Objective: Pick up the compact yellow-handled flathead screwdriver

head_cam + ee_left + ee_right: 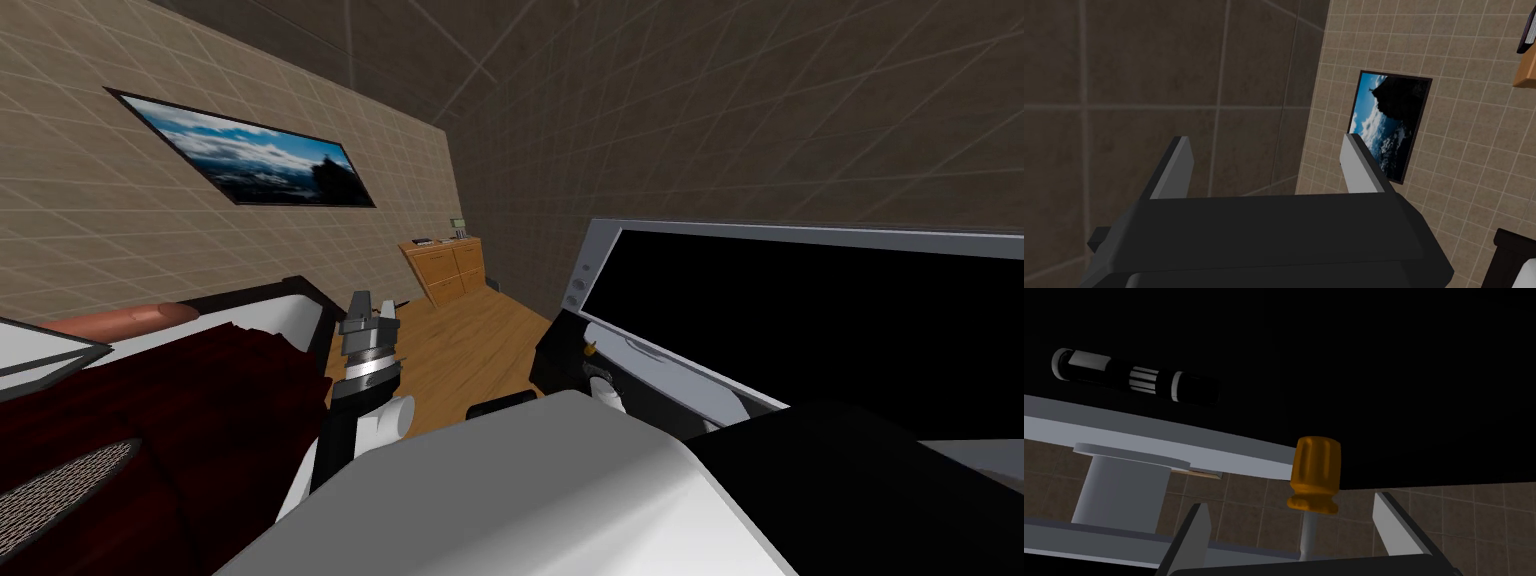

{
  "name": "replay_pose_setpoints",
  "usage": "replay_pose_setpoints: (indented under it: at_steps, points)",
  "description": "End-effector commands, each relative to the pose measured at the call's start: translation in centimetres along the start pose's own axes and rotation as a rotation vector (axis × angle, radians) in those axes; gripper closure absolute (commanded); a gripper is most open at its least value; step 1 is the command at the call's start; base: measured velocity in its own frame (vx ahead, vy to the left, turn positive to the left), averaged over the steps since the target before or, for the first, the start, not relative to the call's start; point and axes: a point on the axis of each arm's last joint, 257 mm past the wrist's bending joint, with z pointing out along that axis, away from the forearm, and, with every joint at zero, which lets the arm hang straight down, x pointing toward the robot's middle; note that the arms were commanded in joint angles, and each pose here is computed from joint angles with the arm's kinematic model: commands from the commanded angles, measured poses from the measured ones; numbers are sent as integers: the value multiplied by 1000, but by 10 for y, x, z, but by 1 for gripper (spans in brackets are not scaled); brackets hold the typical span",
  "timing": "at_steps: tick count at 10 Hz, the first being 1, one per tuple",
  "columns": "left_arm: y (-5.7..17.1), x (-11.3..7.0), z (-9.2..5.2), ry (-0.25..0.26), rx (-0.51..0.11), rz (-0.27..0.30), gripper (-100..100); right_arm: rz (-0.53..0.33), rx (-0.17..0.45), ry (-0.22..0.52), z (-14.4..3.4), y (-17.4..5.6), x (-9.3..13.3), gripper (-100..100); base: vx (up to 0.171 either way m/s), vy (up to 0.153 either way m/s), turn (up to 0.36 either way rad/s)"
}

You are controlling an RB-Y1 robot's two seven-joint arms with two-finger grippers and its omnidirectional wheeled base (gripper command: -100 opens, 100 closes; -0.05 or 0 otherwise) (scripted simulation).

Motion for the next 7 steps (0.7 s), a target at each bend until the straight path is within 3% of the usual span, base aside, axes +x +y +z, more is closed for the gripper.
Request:
replay_pose_setpoints:
  at_steps: [1,6,7]
  points:
    - [0,0,0,0,0,0,0,-46,25,5,2,-5,4,-100,46,-53,168]
    - [0,0,0,0,0,0,0,-158,68,1,7,-13,0,-100,81,-96,112]
    - [0,0,0,0,0,0,0,-145,63,4,6,-13,3,-100,50,-56,26]
